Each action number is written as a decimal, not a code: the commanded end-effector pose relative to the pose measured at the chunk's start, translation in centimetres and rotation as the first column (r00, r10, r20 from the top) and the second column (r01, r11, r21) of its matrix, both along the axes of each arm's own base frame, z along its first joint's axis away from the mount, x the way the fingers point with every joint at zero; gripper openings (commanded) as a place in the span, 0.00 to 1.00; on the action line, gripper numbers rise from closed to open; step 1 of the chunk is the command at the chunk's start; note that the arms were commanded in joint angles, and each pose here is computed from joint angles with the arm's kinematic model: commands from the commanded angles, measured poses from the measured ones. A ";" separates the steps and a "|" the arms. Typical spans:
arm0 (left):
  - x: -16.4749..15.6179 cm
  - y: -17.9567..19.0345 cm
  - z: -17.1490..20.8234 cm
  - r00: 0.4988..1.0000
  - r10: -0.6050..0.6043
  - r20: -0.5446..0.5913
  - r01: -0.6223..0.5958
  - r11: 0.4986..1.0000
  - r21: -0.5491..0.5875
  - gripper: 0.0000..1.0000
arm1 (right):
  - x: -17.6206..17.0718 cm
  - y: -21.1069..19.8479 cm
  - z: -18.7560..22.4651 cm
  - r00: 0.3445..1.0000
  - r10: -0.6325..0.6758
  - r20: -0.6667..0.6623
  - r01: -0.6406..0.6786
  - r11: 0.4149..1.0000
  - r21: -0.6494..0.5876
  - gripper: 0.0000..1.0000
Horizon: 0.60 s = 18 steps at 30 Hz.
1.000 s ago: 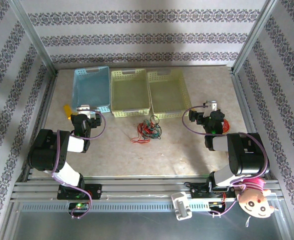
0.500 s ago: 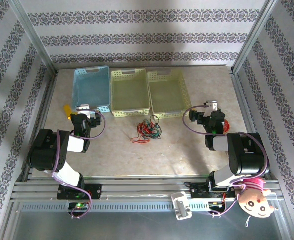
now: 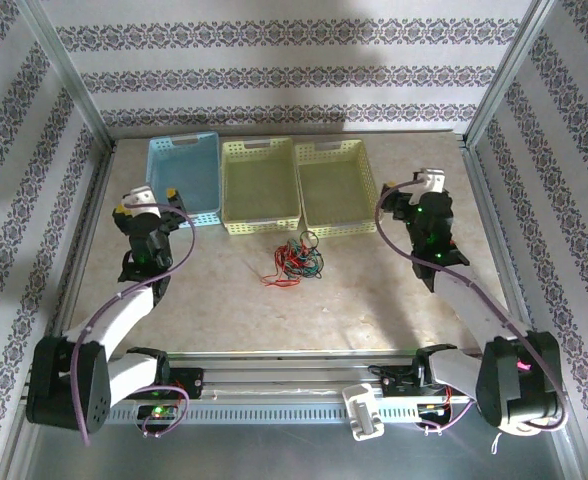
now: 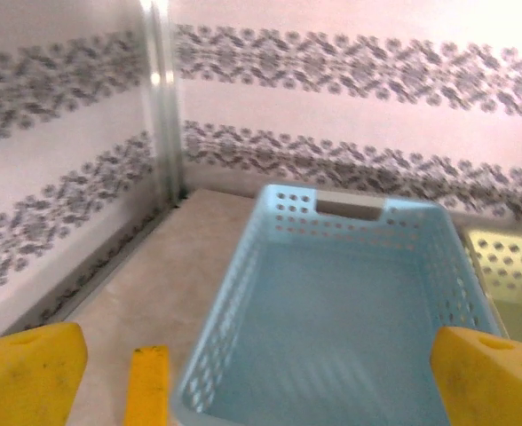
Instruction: Untangle the cables
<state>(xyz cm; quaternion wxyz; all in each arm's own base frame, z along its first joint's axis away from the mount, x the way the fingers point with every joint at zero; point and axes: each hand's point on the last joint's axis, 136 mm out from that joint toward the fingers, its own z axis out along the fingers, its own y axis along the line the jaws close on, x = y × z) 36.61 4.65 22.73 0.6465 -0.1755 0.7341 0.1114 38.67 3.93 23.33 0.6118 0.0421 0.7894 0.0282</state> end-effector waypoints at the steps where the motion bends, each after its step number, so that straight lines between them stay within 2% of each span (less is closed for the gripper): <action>1: -2.0 -1.1 -3.4 0.978 0.065 -0.201 -0.079 0.995 -0.066 0.99 | -2.8 4.1 -2.7 0.976 0.108 -0.188 -0.108 0.994 0.010 0.89; 4: -1.6 -7.1 -5.3 0.965 -0.141 -0.222 0.111 0.983 -0.144 0.99 | -5.8 11.8 -4.4 0.877 0.391 -0.281 -0.385 0.920 0.079 0.89; 7: -1.8 -13.7 -7.3 0.912 -0.349 -0.218 0.290 0.921 -0.261 0.99 | -8.5 16.9 -7.3 0.737 0.562 -0.375 -0.534 0.825 0.188 0.87; 10: -2.2 -19.8 -7.9 0.838 -0.491 -0.238 0.427 0.862 -0.273 0.99 | -9.4 19.5 -9.2 0.663 0.613 -0.430 -0.578 0.784 0.226 0.82; 13: -2.5 -23.8 -8.8 0.780 -0.565 -0.271 0.499 0.822 -0.275 0.99 | -8.7 21.0 -9.6 0.639 0.623 -0.451 -0.575 0.777 0.257 0.71; 15: -2.4 -24.7 -10.1 0.769 -0.573 -0.285 0.493 0.814 -0.307 0.99 | -7.9 21.7 -9.4 0.638 0.623 -0.453 -0.564 0.778 0.275 0.62; 18: -2.2 -24.8 -11.2 0.785 -0.560 -0.264 0.457 0.813 -0.361 0.99 | -7.2 22.9 -9.1 0.622 0.640 -0.452 -0.570 0.765 0.299 0.55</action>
